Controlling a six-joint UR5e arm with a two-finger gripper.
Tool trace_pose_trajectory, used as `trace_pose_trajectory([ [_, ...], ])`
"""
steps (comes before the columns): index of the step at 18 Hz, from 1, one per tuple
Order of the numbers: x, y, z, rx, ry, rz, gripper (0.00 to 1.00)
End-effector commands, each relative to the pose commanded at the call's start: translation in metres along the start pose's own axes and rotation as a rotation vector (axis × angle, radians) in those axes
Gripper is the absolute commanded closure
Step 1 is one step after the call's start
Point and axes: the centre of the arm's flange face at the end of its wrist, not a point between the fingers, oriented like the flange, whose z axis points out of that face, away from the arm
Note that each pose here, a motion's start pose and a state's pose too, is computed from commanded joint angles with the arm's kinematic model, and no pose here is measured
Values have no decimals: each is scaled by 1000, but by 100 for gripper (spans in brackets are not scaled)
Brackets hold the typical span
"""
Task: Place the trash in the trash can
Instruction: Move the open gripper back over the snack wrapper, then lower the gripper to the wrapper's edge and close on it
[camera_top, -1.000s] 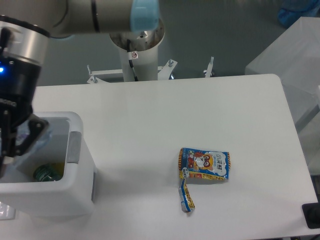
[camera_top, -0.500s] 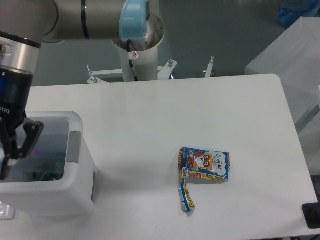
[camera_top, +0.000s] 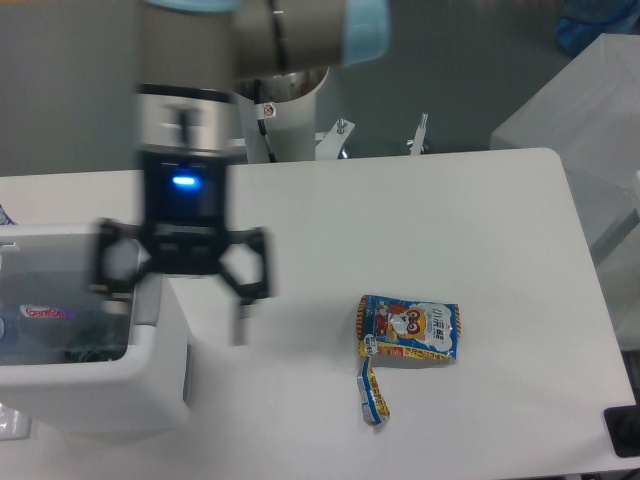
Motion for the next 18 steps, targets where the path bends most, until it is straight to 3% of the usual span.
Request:
trace_pose_trajectory([
  [6, -83, 63, 45, -157, -243, -44, 2],
  [9, -106, 98, 73, -254, -303, -20, 2],
  [11, -113, 120, 89, -328, -336, 67, 2],
  [13, -118, 152, 111, -443, -399, 228, 2],
  [15, -87, 170, 134, -503, -400, 343, 2],
  [18, -81, 183, 149, -529, -399, 335, 2],
])
